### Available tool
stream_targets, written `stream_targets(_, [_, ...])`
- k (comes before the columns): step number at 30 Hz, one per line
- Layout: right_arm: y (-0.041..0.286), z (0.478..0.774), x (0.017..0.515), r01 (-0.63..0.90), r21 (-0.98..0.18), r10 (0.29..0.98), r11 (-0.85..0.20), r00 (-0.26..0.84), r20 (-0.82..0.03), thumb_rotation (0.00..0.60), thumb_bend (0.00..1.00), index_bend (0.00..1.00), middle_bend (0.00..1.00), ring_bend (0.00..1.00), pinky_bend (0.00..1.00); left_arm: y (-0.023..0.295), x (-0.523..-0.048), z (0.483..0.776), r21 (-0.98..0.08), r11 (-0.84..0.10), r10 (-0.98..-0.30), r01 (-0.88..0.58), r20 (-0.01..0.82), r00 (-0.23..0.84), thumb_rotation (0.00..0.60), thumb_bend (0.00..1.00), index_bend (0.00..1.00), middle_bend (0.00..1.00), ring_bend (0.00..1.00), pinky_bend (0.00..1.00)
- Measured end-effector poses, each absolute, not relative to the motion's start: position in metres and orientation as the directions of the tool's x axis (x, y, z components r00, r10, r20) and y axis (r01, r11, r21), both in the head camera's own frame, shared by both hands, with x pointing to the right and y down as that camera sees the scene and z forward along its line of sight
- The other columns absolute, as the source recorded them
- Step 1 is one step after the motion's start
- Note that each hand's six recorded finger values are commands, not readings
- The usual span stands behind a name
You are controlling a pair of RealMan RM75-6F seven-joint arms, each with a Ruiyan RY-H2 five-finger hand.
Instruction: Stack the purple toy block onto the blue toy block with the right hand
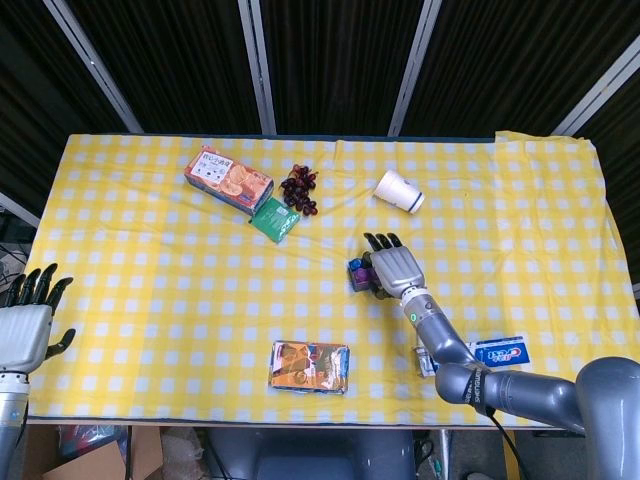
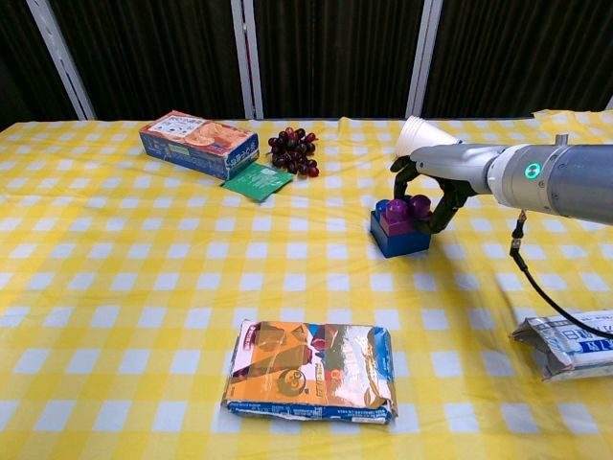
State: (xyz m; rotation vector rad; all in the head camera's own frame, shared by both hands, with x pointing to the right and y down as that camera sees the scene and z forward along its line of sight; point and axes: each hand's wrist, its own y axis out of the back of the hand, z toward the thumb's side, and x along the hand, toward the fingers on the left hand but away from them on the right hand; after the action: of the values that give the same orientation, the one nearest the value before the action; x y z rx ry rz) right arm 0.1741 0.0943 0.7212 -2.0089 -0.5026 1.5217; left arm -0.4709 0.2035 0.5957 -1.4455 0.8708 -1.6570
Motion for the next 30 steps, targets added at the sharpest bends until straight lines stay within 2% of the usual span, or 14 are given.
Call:
stream_targets(3, [0.095, 0.721, 0.174, -0.037, -0.629, 0.594, -0.776, 0.288, -0.751, 0.6, 0.55, 0.0, 0.0, 0.0, 0.0, 0.203, -0.471, 0.595, -0.871, -0.48, -0.877, 0.106, 0.475, -0.074, 0.6, 0.31, 0.16, 0.0, 0.0, 0.06])
stream_targets(14, [0.088, 0.7, 0.18, -0.015, -0.65, 0.617, -0.76, 0.3, -0.728, 0.6, 0.55, 0.0, 0.0, 0.0, 0.0, 0.203, -0.472, 0.595, -0.87, -0.481, -0.877, 0.106, 0.475, -0.076, 0.6, 0.31, 0.16, 0.0, 0.0, 0.06])
stream_targets(23, [0.082, 0.655, 0.199, 0.022, -0.699, 0.671, -0.715, 0.305, -0.676, 0.6, 0.55, 0.0, 0.0, 0.0, 0.0, 0.205, -0.468, 0.595, -0.87, -0.48, -0.877, 0.111, 0.476, -0.067, 0.6, 0.31, 0.16, 0.0, 0.0, 0.06])
stream_targets(30, [0.089, 0.613, 0.214, 0.058, -0.757, 0.725, -0.651, 0.342, -0.598, 0.6, 0.55, 0.0, 0.0, 0.0, 0.0, 0.205, -0.468, 0.593, -0.873, -0.475, -0.88, 0.109, 0.471, -0.064, 0.6, 0.31, 0.16, 0.0, 0.0, 0.06])
